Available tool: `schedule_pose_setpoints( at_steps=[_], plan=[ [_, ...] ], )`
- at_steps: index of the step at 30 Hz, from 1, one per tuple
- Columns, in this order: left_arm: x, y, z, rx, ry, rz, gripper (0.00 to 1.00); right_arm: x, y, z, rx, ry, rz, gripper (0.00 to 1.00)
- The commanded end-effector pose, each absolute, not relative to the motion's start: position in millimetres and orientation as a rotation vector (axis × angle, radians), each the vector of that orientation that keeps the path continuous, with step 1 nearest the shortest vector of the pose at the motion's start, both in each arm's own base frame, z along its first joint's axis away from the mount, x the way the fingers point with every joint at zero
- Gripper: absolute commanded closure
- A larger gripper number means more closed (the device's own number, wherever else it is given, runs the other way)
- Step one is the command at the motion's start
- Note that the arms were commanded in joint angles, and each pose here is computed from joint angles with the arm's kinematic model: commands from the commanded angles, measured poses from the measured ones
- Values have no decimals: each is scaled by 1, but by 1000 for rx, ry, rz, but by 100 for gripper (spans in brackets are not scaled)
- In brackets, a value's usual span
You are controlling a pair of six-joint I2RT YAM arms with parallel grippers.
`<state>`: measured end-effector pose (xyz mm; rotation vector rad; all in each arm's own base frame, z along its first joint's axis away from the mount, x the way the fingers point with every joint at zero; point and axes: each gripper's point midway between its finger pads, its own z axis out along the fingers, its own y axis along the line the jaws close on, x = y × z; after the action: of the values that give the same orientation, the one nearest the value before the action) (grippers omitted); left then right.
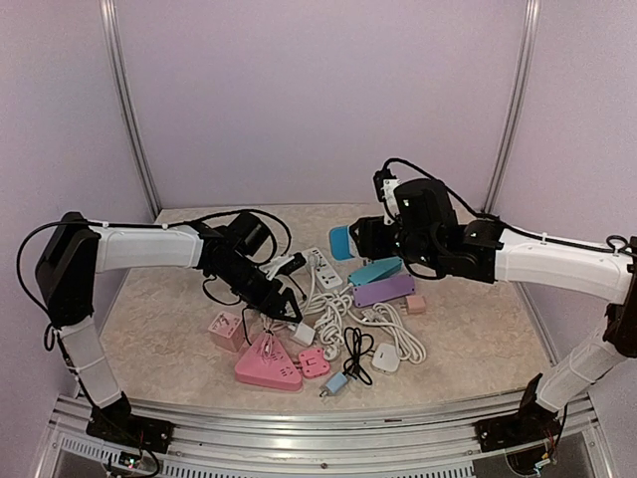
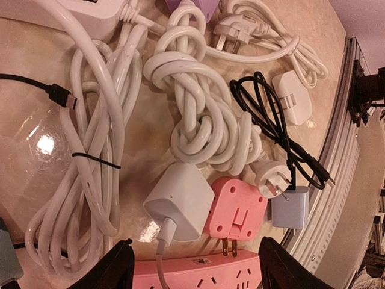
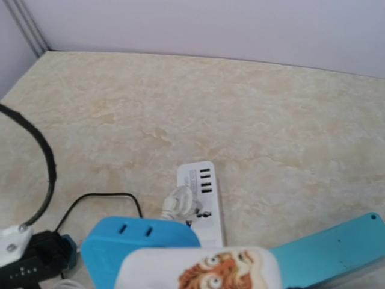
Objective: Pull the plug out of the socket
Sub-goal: Place the plug at the center of the board, then remove the plug from the socket.
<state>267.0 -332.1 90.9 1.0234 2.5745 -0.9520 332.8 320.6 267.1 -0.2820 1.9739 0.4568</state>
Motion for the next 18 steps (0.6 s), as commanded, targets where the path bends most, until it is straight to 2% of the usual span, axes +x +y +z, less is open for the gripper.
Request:
schedule_pose_setpoints(
  at_steps=[1, 6, 10, 18],
  plan=[
    [285, -326, 120, 991, 2460, -858, 30, 331, 321, 287, -305, 1899, 590, 100],
    [293, -320, 172, 946, 2247, -954, 29, 315, 335, 295, -452, 1824, 750, 100],
    [273, -322, 221, 1002, 2024, -1125, 23, 297, 348, 303, -577, 1763, 888, 100],
    [248, -330, 243, 1086, 1913, -1286, 20, 264, 373, 312, -778, 1692, 1099, 100]
  ],
)
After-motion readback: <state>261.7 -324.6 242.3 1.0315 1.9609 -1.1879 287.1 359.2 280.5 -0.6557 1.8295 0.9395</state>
